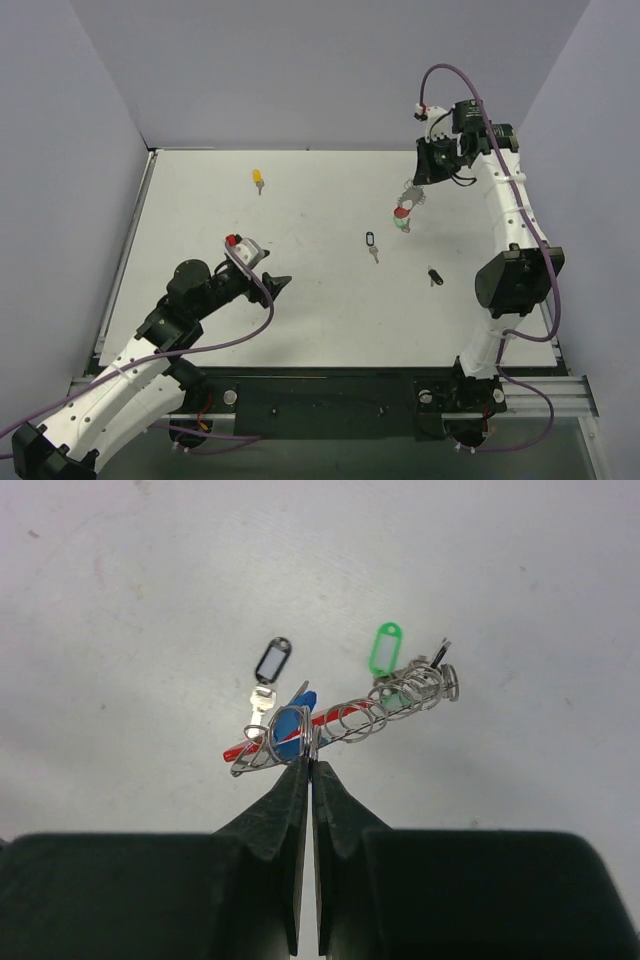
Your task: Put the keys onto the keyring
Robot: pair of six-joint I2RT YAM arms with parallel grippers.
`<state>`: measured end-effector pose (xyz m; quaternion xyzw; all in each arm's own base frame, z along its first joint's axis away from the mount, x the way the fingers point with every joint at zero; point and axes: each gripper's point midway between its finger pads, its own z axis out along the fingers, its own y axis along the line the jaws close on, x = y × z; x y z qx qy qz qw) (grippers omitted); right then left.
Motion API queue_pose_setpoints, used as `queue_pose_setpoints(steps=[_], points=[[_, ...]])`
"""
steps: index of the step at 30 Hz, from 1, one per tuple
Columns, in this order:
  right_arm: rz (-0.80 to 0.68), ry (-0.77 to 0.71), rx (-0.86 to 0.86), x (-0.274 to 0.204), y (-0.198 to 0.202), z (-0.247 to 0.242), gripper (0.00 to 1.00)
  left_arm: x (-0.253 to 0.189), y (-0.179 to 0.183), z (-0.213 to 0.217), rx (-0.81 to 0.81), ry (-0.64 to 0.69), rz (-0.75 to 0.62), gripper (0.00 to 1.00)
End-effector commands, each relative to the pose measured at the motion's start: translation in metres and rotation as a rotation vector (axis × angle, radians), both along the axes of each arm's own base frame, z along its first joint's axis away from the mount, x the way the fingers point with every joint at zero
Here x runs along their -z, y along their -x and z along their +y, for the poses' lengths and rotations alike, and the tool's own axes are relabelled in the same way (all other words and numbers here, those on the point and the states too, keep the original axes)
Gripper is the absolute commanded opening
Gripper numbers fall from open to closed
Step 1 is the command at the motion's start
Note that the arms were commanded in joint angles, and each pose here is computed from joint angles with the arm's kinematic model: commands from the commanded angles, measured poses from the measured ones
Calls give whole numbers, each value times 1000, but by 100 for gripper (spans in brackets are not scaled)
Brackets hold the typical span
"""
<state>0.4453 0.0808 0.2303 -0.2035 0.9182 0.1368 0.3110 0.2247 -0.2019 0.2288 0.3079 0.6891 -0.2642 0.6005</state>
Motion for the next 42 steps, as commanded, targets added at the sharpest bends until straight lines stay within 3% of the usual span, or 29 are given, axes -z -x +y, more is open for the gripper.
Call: queue_pose_setpoints(steps=[1,4,8,13,20,28,42], points=[[-39,-87,-163,-35,45,50,0,-35,9,-15,82,166,-31,86],[-9,-118,-292,-29,74,81,0,-44,12,-23,118,260,0,84],[30,-129,-498,-17,114,122,0,-49,25,-38,216,381,61,72],[107,-153,-746,2,159,157,0,-40,27,-39,204,525,134,71],[191,-155,-943,20,203,190,0,-21,29,-50,156,622,253,71],[249,-155,-1020,35,226,206,0,-2,26,-57,112,659,288,70],[286,-164,-1034,44,232,211,0,5,25,-74,105,837,551,58]])
